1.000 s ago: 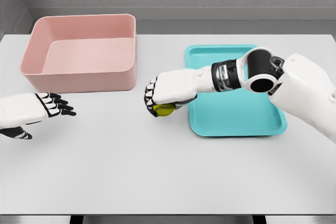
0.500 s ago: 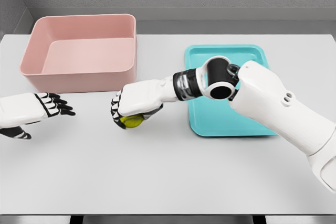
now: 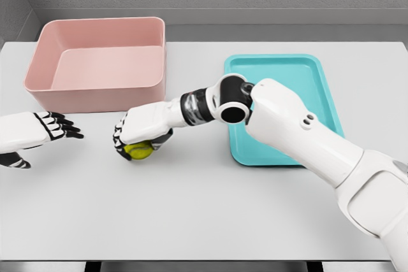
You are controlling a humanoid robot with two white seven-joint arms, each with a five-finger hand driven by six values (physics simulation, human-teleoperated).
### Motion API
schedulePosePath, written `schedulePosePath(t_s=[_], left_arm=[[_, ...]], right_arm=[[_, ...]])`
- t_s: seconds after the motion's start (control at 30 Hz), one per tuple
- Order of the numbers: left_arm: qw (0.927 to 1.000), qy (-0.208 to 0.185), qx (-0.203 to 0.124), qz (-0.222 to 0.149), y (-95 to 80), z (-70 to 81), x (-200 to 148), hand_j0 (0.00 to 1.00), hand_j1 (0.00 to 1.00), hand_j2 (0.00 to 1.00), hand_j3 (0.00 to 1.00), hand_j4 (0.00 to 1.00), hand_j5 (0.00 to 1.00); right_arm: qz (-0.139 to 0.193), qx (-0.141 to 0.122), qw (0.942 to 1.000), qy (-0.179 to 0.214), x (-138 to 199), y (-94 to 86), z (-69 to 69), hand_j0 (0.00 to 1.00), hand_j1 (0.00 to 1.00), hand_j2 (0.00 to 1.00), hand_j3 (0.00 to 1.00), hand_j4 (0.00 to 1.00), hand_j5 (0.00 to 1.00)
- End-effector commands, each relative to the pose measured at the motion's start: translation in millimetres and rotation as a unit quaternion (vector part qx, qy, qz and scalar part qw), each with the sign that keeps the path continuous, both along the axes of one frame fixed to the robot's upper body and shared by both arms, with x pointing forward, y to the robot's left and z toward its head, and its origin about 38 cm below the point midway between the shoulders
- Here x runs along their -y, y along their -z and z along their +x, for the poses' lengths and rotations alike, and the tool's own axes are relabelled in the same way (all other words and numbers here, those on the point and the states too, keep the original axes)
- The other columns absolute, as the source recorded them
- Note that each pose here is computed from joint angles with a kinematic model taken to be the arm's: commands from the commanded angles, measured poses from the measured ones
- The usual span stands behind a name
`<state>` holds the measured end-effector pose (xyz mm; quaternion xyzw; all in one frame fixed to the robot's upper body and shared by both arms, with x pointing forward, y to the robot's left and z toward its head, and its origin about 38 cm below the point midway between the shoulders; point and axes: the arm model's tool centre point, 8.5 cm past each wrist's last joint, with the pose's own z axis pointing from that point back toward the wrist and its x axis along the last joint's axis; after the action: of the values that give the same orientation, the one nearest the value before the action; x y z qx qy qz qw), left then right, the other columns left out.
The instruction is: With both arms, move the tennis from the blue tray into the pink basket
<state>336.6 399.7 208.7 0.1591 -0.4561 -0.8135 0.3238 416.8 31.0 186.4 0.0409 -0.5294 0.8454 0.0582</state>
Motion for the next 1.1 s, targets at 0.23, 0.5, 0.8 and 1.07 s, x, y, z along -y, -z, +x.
schedulePosePath(t_s=[0.23, 0.5, 0.8, 1.07], left_arm=[[1.0, -0.003, -0.001, -0.001, -0.4, 0.3, -1.6, 1.0, 1.0, 1.0, 1.0, 1.0, 1.0], [1.0, -0.003, -0.001, -0.002, -0.6, 0.2, -1.1, 1.0, 1.0, 1.0, 1.0, 1.0, 1.0], [1.0, -0.003, -0.001, -0.002, -0.6, 0.2, -1.1, 1.0, 1.0, 1.0, 1.0, 1.0, 1.0], [1.0, -0.003, -0.001, -0.002, -0.6, 0.2, -1.1, 1.0, 1.0, 1.0, 1.0, 1.0, 1.0]], right_arm=[[0.001, -0.01, 0.9999, -0.008, -14.6, 5.1, -6.2, 0.45, 0.45, 0.45, 0.45, 0.45, 0.45], [-0.01, -0.016, 0.9998, 0.002, -13.8, 16.2, -3.2, 0.51, 0.51, 0.51, 0.51, 0.51, 0.51], [-0.011, -0.018, 0.9998, 0.003, -12.9, 19.9, -4.0, 0.93, 0.93, 0.93, 0.93, 0.93, 0.93], [0.008, -0.012, 0.9999, 0.005, -10.1, 6.3, -2.0, 0.99, 0.99, 0.99, 0.99, 0.99, 0.99]])
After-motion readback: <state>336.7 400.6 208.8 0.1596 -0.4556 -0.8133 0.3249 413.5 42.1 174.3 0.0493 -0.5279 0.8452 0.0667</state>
